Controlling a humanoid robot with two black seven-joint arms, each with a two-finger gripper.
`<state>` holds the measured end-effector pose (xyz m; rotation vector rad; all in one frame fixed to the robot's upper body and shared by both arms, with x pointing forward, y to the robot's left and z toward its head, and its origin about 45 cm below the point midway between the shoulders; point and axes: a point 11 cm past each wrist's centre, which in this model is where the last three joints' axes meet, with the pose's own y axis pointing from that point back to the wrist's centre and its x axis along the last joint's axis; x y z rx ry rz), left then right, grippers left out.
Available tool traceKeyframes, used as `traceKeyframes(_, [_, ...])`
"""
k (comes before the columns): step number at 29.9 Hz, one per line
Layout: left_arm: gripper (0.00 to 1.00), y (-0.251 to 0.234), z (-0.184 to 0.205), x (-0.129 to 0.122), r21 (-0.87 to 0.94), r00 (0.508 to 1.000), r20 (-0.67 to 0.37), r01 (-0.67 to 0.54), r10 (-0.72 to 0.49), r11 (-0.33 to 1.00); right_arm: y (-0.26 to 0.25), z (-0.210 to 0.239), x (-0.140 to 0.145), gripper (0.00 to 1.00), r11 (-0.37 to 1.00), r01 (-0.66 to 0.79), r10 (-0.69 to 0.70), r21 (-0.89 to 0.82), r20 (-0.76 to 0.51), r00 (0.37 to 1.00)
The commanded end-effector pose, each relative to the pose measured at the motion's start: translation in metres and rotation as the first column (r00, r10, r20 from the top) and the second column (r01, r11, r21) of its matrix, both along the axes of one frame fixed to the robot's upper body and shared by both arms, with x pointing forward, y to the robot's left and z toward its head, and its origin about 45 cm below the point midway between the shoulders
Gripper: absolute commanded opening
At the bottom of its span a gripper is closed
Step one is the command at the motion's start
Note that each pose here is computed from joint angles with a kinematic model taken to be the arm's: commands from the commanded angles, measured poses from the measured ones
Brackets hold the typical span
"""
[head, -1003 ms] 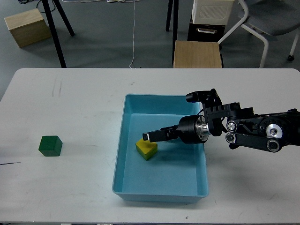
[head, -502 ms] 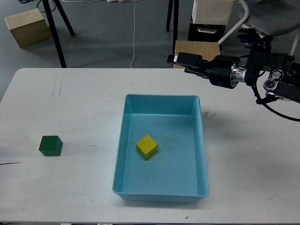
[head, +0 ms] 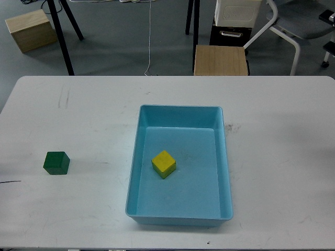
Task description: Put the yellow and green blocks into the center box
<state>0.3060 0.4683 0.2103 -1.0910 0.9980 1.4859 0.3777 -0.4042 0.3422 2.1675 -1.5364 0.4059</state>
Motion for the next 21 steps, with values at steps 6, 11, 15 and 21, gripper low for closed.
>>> traceKeyframes(6, [1.0,-0.001,-0.001,0.0,0.001,1.0,-0.002,0.002,-0.002,1.0,-0.05,-0.052,-0.065,0.99,0.992,0.082,-0.099,-0.096,-0.191,0.977])
traceKeyframes(11, [1.0,0.0,-0.001,-0.001,0.0,1.0,-0.002,-0.004,0.004,1.0,-0.055,-0.063,-0.07,0.99,0.986,0.118,-0.138,-0.114,-0.184,0.973])
traceKeyframes(15, [1.0,0.0,-0.001,0.0,-0.002,1.0,-0.002,-0.002,0.002,1.0,-0.048,-0.063,-0.065,0.99,0.989,0.109,-0.126,-0.1,-0.175,0.977])
traceKeyframes(21, [1.0,0.013,0.003,-0.002,0.019,1.0,-0.007,-0.023,0.023,1.0,-0.047,-0.064,-0.065,0.99,0.989,0.11,-0.126,-0.1,-0.172,0.977])
